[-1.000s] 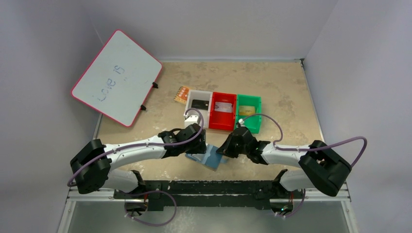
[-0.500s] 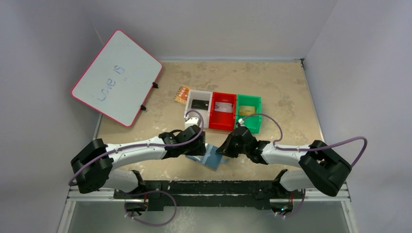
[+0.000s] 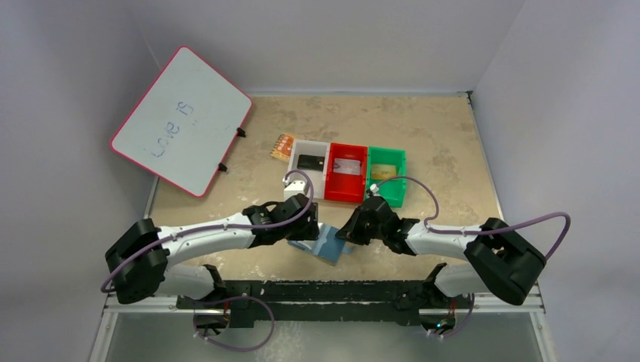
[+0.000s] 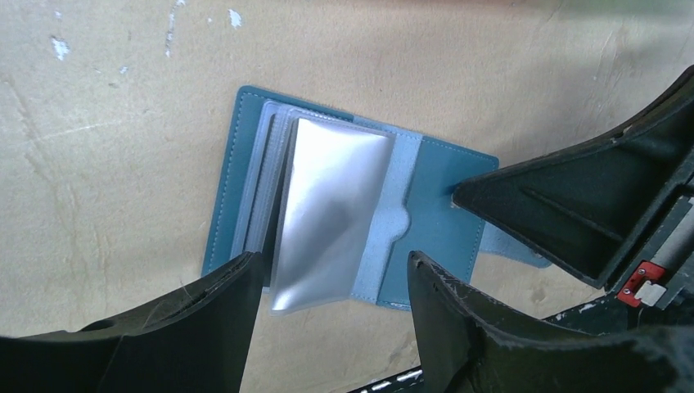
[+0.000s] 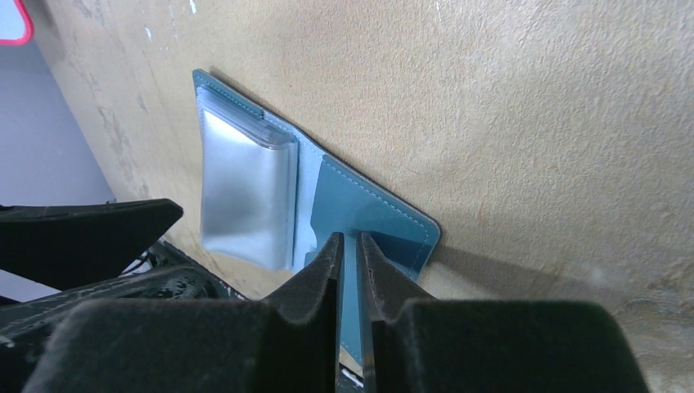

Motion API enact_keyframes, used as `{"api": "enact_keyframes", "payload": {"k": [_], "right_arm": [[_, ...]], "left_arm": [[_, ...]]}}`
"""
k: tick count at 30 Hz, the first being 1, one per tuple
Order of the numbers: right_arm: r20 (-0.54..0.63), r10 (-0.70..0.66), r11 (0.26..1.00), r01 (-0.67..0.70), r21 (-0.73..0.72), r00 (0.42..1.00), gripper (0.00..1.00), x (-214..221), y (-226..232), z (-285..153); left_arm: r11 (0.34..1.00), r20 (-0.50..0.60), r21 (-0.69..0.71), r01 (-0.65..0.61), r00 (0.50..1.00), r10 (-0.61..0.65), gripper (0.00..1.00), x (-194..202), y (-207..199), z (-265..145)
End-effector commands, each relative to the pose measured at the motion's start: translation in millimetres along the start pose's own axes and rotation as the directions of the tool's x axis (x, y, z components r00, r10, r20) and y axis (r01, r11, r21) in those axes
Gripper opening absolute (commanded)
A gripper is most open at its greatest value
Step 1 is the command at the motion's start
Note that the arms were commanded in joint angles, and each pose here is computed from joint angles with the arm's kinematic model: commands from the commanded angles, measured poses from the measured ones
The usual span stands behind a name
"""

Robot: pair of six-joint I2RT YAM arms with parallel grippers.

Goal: Take the credit cards out of the card holder

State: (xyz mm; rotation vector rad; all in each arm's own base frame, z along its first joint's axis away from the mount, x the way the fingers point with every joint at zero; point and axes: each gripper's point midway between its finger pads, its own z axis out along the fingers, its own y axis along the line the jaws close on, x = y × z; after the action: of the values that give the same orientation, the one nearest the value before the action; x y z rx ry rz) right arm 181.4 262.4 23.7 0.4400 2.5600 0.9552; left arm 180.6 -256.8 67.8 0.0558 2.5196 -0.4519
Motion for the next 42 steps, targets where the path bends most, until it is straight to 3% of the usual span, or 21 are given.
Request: {"api": "enact_keyframes", "payload": {"k": [1, 10, 20, 25, 31, 35, 42], "right_arm": [[0.019, -0.016, 1.000, 0.016, -0.015, 1.000, 0.13, -8, 12, 0], [0.024, -0.014, 1.000, 0.014, -0.015, 1.000, 0.13, -8, 10, -2], [0.043, 0.006, 0.999, -0.004, -0.047, 0.999, 0.16, -11, 15, -9], [0.179, 0.001, 1.000, -0.002, 0.008, 0.984, 0.30, -39, 18, -24], [0.260, 0.032, 0.997, -0.048, 0.054, 0.965, 0.32, -54, 15, -53], [0.283, 0.047, 0.998, -0.037, -0.041, 0.958, 0.25, -56, 28, -66], [0.212, 0.039, 0.965, 0.018, -0.260, 0.976, 0.13, -42, 65, -67]], "left_arm": [[0.999, -0.036, 0.033, -0.027, 0.999, 0.028, 0.64, 9, -6, 8], [0.998, -0.047, 0.064, -0.008, 0.999, 0.011, 0.58, 10, -15, 8], [0.933, -0.088, 0.360, 0.015, 0.996, 0.017, 0.54, 12, -75, 0], [0.923, -0.144, 0.383, 0.039, 0.989, 0.019, 0.44, 26, -82, 14], [0.931, -0.165, 0.358, 0.072, 0.986, -0.013, 0.42, 36, -76, 27], [0.949, -0.187, 0.305, 0.074, 0.982, -0.016, 0.39, 45, -64, 37], [0.960, -0.181, 0.274, 0.059, 0.983, -0.008, 0.27, 47, -54, 36]]}}
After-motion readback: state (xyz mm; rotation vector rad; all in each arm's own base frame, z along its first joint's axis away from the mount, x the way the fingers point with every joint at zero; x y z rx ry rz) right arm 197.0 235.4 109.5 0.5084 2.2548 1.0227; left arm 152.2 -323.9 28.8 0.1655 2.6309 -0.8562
